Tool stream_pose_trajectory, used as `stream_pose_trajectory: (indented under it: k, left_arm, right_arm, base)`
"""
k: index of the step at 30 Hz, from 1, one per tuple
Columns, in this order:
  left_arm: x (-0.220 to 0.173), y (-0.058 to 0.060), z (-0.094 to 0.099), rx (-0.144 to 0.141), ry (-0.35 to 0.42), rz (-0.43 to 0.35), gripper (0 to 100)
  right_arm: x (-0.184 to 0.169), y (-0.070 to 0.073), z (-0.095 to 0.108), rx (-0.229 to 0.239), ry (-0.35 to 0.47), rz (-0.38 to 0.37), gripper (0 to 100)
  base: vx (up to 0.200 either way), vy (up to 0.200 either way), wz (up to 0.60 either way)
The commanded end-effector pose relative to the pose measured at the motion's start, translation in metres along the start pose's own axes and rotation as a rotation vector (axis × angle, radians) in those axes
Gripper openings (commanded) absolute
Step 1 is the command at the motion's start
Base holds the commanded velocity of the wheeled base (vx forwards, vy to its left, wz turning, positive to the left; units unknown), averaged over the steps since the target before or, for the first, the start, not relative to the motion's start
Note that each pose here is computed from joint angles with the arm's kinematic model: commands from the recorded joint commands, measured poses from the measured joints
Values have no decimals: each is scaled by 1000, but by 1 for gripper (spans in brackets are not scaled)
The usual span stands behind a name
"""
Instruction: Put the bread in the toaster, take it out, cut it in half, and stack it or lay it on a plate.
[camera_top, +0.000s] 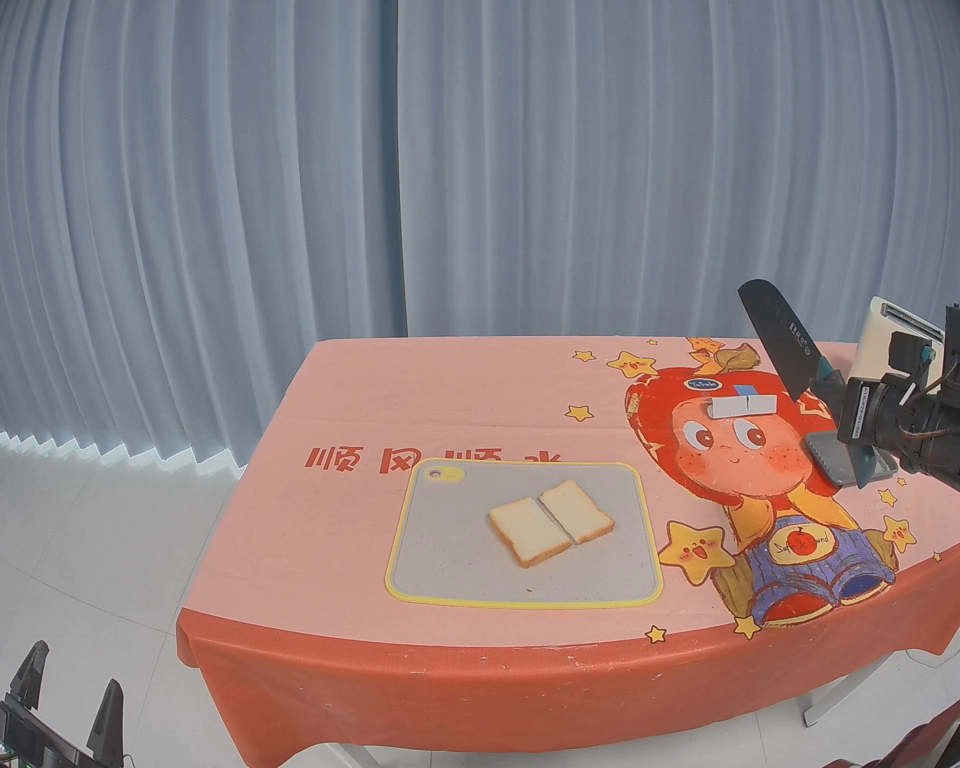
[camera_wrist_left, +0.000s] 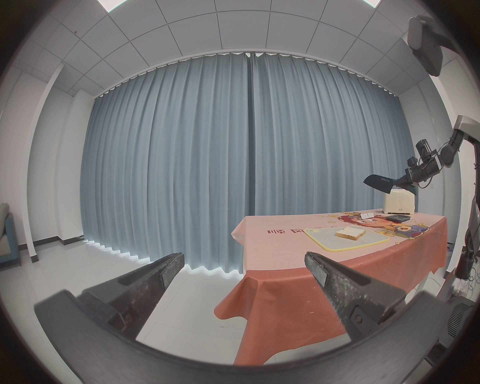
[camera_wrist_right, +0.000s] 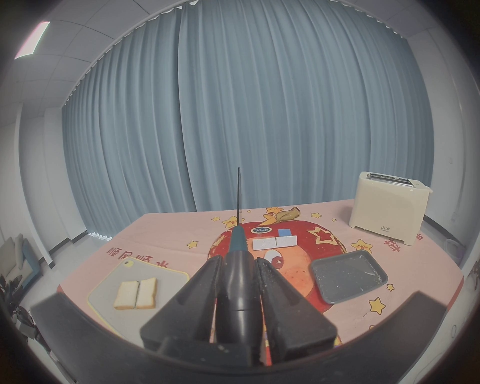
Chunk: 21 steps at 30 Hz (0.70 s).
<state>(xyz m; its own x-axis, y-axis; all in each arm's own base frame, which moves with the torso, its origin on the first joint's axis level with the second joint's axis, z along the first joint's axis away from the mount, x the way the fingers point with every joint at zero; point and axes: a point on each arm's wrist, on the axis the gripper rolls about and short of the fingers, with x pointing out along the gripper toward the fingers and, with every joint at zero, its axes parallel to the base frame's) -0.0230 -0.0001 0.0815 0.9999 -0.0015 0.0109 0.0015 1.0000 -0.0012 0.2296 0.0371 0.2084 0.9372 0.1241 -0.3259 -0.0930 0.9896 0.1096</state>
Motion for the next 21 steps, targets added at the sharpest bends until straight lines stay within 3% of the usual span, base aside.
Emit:
stream_pose_trajectory:
  k: [1,9,21]
  left_arm:
    - [1,0,-5,0,9,0,100]
    - [1,0,-5,0,9,0,100]
    - [1,0,-5,0,9,0,100]
  right_arm:
    - [20,-18,-4,11,47,-39,0]
    - [47,-45,-15,16,127,-55,0]
    - [70,-56,-29,33,198,-76,0]
  base:
    - [0,0,0]
    - [0,0,0]
    - [0,0,0]
